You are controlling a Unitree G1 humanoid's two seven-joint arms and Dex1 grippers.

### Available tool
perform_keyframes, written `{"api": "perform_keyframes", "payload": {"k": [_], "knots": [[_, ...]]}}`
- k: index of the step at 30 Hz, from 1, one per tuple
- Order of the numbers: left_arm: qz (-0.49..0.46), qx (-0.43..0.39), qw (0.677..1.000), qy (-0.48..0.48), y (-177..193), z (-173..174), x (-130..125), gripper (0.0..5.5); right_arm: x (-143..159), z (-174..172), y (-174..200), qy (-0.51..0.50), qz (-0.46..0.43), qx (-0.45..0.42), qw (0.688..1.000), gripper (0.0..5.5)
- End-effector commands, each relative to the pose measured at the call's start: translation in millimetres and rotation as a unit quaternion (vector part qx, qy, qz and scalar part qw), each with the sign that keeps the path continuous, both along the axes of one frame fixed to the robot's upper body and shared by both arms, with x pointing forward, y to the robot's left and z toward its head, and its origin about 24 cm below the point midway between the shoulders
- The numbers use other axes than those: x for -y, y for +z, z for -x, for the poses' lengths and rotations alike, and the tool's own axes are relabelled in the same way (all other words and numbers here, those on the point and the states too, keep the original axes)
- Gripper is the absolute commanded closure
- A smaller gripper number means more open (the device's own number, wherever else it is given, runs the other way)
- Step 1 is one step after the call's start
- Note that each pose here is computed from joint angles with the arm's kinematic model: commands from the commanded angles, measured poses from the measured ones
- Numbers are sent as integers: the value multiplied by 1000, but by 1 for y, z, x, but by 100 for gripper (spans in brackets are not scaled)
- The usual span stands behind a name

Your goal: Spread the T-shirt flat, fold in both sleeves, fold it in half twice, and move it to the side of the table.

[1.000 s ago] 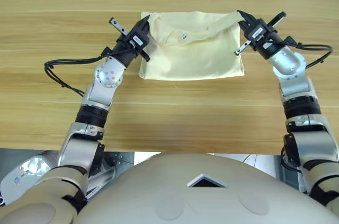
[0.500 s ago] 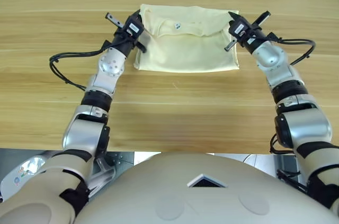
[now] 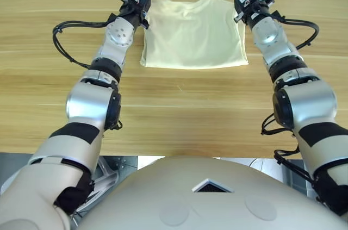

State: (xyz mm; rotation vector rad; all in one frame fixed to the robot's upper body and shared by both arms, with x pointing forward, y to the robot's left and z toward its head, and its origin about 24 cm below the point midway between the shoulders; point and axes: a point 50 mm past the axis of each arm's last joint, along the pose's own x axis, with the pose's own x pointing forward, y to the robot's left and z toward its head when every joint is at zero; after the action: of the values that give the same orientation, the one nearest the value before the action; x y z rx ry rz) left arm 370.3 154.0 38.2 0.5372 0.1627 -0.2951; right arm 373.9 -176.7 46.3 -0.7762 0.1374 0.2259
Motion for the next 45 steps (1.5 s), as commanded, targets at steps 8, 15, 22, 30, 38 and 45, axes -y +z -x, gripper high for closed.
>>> {"api": "perform_keyframes", "payload": {"k": [8, 15, 22, 30, 38, 45], "knots": [[150, 104, 970, 160, 11, 16, -76, 221, -29, 18, -16, 60, 4, 59, 996, 194], [263, 245, 912, 199, 13, 65, -100, 221, -133, 75, -25, 354, 72, 110, 926, 194], [301, 216, 908, 196, -5, 79, -90, 221, -115, 87, -41, 479, 225, 90, 843, 194], [325, 210, 914, 123, 2, 66, -57, 221, 3, 194, -17, 580, 222, -5, 784, 194], [296, 209, 928, 83, 6, 60, -45, 221, 68, 196, 28, 337, 150, 78, 926, 194], [155, 234, 955, -97, 26, 70, -25, 221, 60, 173, 68, 201, -33, 232, 951, 194]]}}
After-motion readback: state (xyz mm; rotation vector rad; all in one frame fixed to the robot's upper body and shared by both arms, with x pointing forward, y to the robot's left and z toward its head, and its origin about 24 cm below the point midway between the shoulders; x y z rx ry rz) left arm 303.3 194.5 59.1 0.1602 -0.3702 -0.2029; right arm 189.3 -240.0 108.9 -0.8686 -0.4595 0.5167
